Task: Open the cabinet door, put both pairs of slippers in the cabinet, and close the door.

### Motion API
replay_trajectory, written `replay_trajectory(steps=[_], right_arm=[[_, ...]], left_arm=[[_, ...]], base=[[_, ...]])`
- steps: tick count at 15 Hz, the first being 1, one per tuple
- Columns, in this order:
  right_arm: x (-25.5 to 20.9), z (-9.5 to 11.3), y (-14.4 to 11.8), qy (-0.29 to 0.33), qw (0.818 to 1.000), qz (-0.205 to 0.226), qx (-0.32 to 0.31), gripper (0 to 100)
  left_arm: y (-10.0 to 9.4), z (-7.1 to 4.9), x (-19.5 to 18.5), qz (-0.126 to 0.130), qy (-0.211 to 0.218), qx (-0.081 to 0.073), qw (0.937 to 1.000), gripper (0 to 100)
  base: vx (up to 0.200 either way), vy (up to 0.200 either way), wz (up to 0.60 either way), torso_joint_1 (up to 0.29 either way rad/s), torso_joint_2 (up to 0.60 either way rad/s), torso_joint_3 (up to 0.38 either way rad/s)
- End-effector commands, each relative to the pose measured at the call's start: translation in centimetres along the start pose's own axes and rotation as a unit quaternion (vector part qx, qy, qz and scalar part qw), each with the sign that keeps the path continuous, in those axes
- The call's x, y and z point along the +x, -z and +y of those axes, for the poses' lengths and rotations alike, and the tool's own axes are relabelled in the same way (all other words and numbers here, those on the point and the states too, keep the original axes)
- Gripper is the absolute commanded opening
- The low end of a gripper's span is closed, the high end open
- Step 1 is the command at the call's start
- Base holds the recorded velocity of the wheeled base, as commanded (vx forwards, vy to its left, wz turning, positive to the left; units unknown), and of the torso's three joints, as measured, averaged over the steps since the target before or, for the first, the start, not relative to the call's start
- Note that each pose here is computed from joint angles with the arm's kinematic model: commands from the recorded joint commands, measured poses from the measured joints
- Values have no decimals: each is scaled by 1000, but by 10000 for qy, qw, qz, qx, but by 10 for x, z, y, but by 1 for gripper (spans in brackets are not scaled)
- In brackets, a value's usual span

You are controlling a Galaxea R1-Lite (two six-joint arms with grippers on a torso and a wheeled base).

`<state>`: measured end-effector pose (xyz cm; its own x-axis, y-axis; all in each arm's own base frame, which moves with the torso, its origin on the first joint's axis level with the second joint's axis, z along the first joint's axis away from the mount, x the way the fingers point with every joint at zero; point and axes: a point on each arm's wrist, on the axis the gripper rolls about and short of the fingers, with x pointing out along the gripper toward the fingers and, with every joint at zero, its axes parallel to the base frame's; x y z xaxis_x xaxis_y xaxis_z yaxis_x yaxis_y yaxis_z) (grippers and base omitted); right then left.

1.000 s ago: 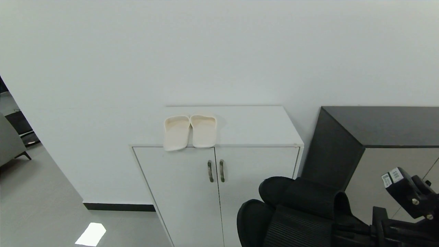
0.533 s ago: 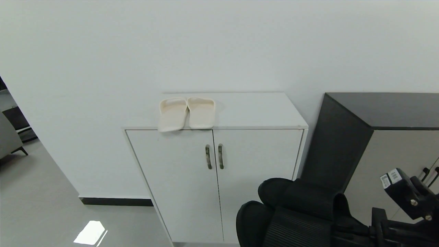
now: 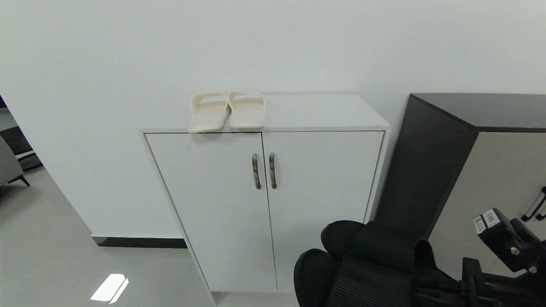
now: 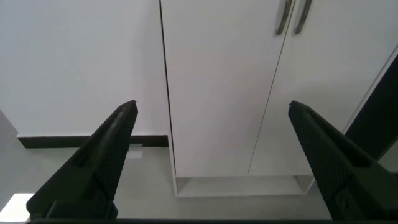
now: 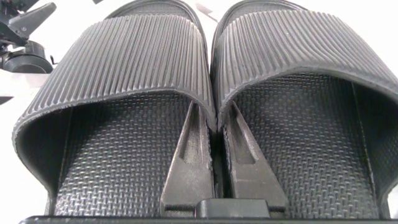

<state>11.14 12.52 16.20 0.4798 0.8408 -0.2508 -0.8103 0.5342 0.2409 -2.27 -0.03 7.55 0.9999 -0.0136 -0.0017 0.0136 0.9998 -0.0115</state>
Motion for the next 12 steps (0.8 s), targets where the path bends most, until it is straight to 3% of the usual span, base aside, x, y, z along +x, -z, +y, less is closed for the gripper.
replay_trajectory(steps=[1,9,12], right_arm=[[0,0,0,1,10000,8,1,0],[1,0,1,4,10000,23,4,0],[0,-2,0,51,10000,-5,30,0]], left_arm=[[0,0,0,-1,1,-4,10000,100],[0,0,0,7,1,-4,10000,100],[0,0,0,15,8,-35,10000,100]], base=[[0,0,0,-173,471,286],[0,0,0,-161,464,296],[200,0,0,-106,391,282]])
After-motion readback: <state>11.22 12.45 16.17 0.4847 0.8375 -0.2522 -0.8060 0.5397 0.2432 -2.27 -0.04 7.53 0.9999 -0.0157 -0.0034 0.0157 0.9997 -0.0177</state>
